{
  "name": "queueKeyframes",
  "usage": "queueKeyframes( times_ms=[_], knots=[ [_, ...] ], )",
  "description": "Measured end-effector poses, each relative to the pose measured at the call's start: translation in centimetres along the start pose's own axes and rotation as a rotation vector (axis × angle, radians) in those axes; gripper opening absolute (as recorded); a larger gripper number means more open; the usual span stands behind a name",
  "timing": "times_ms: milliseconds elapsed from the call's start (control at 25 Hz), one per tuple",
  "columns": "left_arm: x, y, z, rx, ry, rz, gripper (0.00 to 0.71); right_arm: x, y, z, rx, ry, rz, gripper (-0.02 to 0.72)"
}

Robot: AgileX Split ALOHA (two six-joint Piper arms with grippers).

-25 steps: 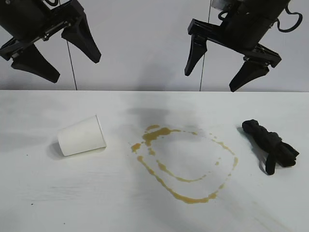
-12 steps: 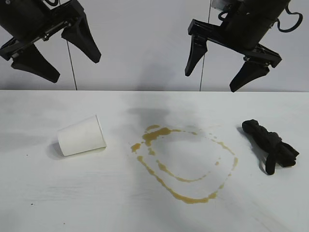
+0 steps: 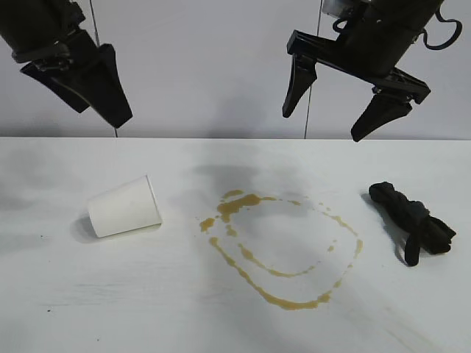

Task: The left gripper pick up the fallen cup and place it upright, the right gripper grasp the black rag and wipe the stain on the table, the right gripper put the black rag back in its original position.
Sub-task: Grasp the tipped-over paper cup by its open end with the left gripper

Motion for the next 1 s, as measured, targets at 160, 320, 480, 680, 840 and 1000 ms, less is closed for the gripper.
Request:
queueKeyframes(
  times_ms=[160,320,480,680,840,1000],
  knots=[
    [-3.4,0.7,-1.1,-0.103,0.035,0.071,0.694,0.0,0.0,0.0,0.001,-0.001,0.001,0.661],
    [-6.7,0.9,-1.7,-0.211,0.063,0.136,0.694,0.0,-0.1,0.0,0.002,-0.001,0.004,0.661],
    [-8.2,0.5,-1.5,-0.227,0.064,0.163,0.694,0.0,-0.2,0.0,0.004,-0.001,0.016,0.661],
    [-9.4,0.5,-0.9,-0.235,0.085,0.156,0.694,0.0,-0.2,0.0,0.01,-0.001,0.018,0.661],
    [-10.6,-0.2,-0.3,-0.233,0.084,0.181,0.694,0.0,-0.3,0.0,0.012,-0.001,0.019,0.661],
    [-11.4,-1.3,1.2,-0.204,0.092,0.202,0.694,0.0,-0.3,0.0,0.016,-0.002,0.022,0.661]
  ],
)
Point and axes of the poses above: a point on each arm's last joint axis where the gripper is mounted, x pointing back along that axis away from the gripper, z along the wrist's bending axis when the last joint is at zero, y = z × x, the point moved 5 cm from there along -x, pointing out along that axis toward the gripper, and after that the axes turned 1 degree about x, right-handed, at the moved point
